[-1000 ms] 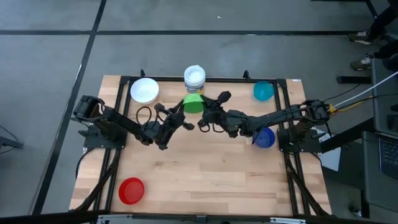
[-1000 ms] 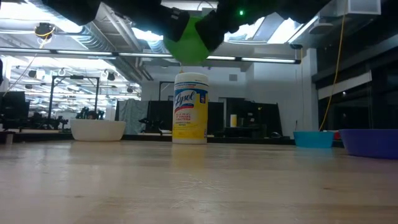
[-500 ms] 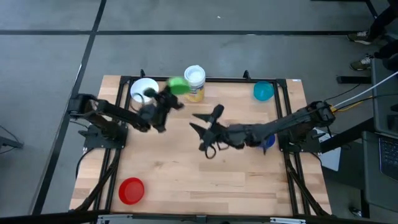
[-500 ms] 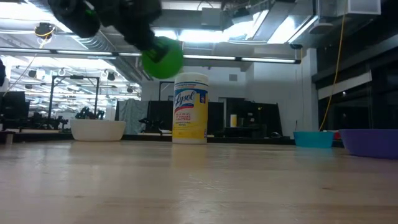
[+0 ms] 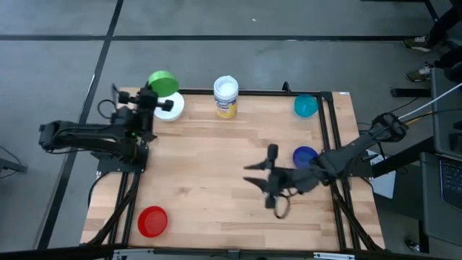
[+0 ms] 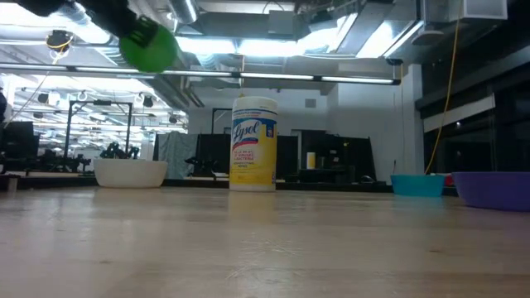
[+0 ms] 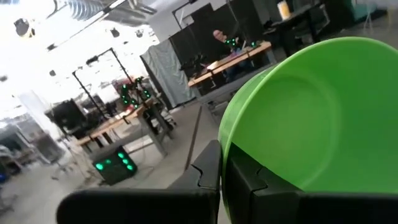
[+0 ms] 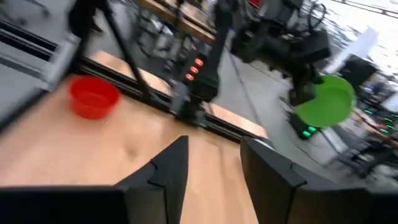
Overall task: Nest bowls inside each other
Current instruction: Stack the green bowl on the white bowl
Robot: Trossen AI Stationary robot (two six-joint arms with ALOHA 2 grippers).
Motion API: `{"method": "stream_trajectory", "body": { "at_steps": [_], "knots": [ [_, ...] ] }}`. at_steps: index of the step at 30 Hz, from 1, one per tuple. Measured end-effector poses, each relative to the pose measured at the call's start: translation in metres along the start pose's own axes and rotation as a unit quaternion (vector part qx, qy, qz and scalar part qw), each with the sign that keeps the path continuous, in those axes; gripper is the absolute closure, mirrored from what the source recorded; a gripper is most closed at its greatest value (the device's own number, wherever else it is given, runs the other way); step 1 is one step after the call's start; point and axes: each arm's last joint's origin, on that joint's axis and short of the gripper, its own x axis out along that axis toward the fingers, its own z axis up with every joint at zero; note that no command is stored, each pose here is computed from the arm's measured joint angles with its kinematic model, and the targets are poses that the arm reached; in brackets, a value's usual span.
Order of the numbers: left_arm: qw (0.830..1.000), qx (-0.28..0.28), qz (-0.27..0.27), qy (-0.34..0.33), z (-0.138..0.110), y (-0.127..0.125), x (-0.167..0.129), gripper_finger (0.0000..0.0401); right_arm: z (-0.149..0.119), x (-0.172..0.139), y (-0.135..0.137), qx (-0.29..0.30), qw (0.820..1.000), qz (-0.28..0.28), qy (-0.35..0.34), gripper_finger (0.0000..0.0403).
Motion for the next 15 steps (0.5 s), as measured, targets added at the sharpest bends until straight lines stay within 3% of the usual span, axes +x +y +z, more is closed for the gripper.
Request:
{"method": "stream_trajectory", "body": {
  "at_steps": [5, 9, 12, 15],
  "knots": [
    [0.997, -0.076, -0.009, -0.003, 0.002, 0.021, -0.002, 0.0399, 0.013, -0.029, 0.015, 0.011, 0.998, 0.045, -0.033, 0.0265],
    [0.983, -0.159, -0.087, -0.036, -0.003, 0.029, -0.017, 0.0399, 0.021, -0.052, 0.030, 0.009, 0.995, 0.080, -0.059, 0.0265],
    [0.946, -0.224, -0.212, -0.102, -0.019, 0.024, -0.031, 0.0399, 0.025, -0.068, 0.044, 0.005, 0.991, 0.110, -0.076, 0.0261],
    [0.876, -0.267, -0.365, -0.169, -0.035, 0.015, -0.042, 0.0399, 0.028, -0.081, 0.053, 0.014, 0.987, 0.131, -0.089, 0.0260]
  ]
}}
